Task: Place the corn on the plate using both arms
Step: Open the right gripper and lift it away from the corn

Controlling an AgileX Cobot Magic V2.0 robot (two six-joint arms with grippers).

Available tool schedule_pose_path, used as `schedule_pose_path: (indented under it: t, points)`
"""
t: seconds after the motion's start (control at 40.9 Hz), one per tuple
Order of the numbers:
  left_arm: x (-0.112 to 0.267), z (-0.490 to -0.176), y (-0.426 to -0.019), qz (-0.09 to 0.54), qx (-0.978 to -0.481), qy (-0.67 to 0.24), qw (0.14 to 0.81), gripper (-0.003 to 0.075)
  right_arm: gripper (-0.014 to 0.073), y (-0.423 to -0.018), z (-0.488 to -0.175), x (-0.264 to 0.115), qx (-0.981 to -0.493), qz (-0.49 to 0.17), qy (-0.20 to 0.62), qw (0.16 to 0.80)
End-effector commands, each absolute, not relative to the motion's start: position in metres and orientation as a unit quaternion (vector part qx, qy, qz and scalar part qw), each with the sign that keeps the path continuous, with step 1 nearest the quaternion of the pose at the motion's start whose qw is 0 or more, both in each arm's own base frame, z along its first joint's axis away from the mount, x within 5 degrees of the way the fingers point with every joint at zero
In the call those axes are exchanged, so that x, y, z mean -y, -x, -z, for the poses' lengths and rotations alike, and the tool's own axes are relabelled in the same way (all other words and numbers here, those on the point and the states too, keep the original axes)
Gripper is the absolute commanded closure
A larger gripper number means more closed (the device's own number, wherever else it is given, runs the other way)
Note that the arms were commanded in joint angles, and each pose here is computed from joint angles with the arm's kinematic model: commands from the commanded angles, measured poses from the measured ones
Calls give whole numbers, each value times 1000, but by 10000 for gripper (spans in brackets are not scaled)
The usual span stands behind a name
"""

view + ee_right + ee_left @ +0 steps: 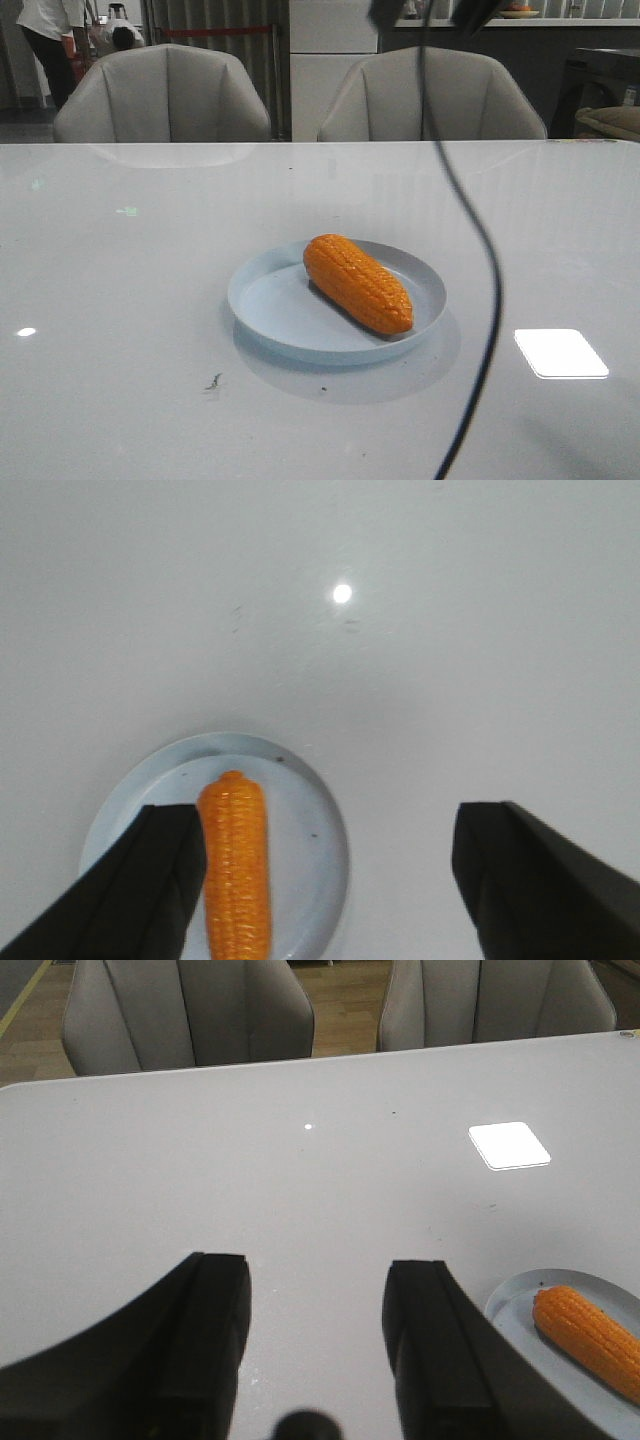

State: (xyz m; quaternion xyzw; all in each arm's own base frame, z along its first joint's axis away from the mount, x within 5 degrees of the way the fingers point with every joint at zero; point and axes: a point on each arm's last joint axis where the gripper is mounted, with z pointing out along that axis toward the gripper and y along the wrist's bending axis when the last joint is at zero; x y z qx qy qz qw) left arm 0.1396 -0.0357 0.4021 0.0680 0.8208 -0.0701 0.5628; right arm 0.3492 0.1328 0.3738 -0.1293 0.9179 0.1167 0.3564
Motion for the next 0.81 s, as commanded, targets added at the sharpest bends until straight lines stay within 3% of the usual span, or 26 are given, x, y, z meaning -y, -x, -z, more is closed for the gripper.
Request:
schedule_pose_path:
  t: [0.0,0.147,0.293,0.513,0.782]
  points:
    - [36,-417,-139,78,-789,-68,606,339,-18,-314,-432,-90,-888,-108,91,438]
    - [34,-410,-141,55,-794,-77,600,339,-18,-274,-436,-42,-885,-78,36,458]
    - [35,-395,-144,51,-806,-80,584,339,-18,-229,-419,-14,-884,-54,0,464]
    - [36,-377,-146,47,-821,-84,563,339,-18,-174,-391,-9,-883,-43,5,467]
    - [36,-376,-147,49,-818,-85,566,339,-18,-150,-359,-9,-896,-43,4,441]
